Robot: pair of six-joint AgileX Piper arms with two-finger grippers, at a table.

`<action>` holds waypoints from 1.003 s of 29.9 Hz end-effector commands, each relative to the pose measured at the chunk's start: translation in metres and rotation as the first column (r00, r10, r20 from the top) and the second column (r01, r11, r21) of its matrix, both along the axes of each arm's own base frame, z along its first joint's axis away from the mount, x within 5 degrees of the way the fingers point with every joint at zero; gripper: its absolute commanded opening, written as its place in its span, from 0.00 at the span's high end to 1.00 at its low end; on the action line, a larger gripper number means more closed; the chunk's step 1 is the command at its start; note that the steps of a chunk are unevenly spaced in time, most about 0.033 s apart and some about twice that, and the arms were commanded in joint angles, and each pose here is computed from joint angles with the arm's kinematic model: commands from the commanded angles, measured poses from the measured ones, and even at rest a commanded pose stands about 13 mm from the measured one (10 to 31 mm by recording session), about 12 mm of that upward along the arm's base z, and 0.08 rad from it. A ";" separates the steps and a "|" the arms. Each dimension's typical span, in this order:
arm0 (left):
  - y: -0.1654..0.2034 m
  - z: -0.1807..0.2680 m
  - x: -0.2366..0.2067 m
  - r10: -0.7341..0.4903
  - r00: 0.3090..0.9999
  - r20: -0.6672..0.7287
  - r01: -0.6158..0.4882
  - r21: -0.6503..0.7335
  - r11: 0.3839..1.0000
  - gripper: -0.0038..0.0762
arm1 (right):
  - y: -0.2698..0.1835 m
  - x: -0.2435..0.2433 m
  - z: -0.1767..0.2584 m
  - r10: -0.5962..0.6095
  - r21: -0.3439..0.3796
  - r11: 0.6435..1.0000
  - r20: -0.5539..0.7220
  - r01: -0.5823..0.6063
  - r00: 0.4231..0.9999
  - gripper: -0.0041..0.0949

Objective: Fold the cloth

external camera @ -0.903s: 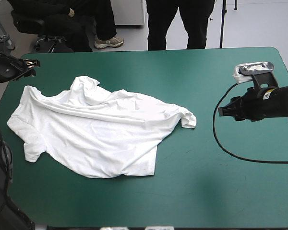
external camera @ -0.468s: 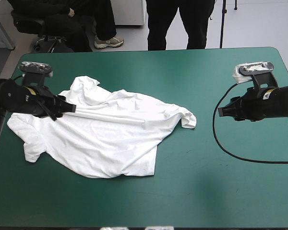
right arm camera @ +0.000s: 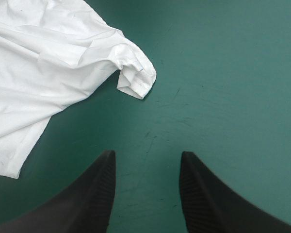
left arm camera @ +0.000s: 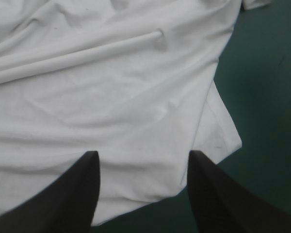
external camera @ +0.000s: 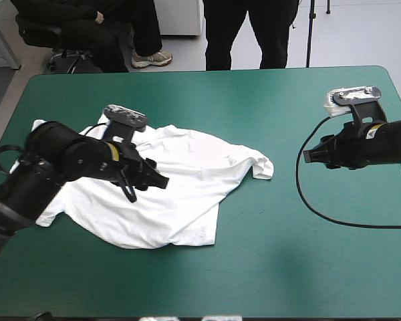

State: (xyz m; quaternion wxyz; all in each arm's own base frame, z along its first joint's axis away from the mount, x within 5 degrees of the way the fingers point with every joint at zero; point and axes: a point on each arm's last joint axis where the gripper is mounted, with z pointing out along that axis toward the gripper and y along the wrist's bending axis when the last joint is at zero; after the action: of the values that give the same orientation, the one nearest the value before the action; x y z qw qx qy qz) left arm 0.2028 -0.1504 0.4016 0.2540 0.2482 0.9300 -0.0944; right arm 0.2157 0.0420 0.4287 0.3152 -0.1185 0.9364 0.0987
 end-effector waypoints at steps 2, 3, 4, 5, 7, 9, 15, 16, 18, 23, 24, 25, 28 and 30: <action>-0.033 -0.018 -0.001 -0.088 0.995 -0.042 0.092 0.122 0.988 0.46 | -0.001 -0.008 0.012 -0.003 0.022 1.000 0.047 0.002 0.999 0.55; -0.043 -0.025 -0.001 -0.111 0.992 -0.059 0.119 0.139 0.983 0.45 | -0.001 -0.008 0.012 -0.003 0.022 1.000 0.047 0.002 0.999 0.55; -0.051 -0.031 -0.002 -0.133 0.988 -0.075 0.143 0.151 0.978 0.44 | -0.001 -0.008 0.012 -0.003 0.022 1.000 0.047 0.002 0.999 0.55; -0.061 -0.039 -0.003 -0.156 0.983 -0.100 0.170 0.162 0.972 0.41 | -0.001 -0.008 0.012 -0.003 0.022 1.000 0.047 0.002 0.999 0.55; -0.078 -0.052 -0.006 -0.198 0.970 -0.140 0.222 0.183 0.958 0.37 | -0.001 -0.008 0.012 -0.004 0.020 1.000 0.047 0.003 0.999 0.55; -0.096 -0.066 -0.011 -0.238 0.955 -0.176 0.271 0.191 0.943 0.35 | -0.002 -0.008 0.012 -0.005 0.018 1.000 0.047 0.004 0.999 0.55; -0.129 -0.091 -0.021 -0.308 0.925 -0.221 0.346 0.164 0.924 0.36 | -0.002 -0.008 0.012 -0.005 0.018 1.000 0.047 0.004 0.999 0.55; -0.131 -0.093 -0.021 -0.310 0.923 -0.226 0.349 0.157 0.924 0.36 | -0.002 -0.008 0.012 -0.005 0.018 1.000 0.047 0.004 0.999 0.55; -0.133 -0.102 -0.019 -0.310 0.921 -0.235 0.352 0.165 0.921 0.36 | -0.002 -0.008 0.012 -0.006 0.019 1.000 0.047 0.005 0.999 0.55; -0.133 -0.127 -0.020 -0.319 0.906 -0.278 0.380 0.204 0.902 0.36 | -0.002 -0.008 0.012 -0.008 0.021 1.000 0.046 0.007 0.999 0.55; -0.132 -0.133 -0.020 -0.317 0.903 -0.289 0.384 0.215 0.898 0.36 | -0.002 -0.008 0.012 -0.008 0.021 1.000 0.046 0.007 0.999 0.55; -0.133 -0.139 -0.019 -0.317 0.902 -0.294 0.387 0.219 0.896 0.36 | -0.001 -0.007 0.012 -0.008 0.020 1.000 0.044 0.007 0.999 0.55; -0.136 -0.154 -0.018 -0.324 0.897 -0.300 0.396 0.224 0.890 0.36 | -0.001 -0.007 0.012 -0.007 0.023 1.000 0.043 0.006 0.999 0.55; -0.138 -0.162 -0.016 -0.335 0.894 -0.299 0.407 0.227 0.885 0.36 | -0.001 -0.007 0.012 -0.007 0.024 1.000 0.043 0.006 0.999 0.55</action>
State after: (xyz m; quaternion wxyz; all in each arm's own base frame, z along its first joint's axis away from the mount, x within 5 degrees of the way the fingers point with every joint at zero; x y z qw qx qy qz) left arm 0.1874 -0.2852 0.2291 0.0428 0.4370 0.8983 -0.0162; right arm 0.2157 0.0421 0.4287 0.3149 -0.1161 0.9367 0.0999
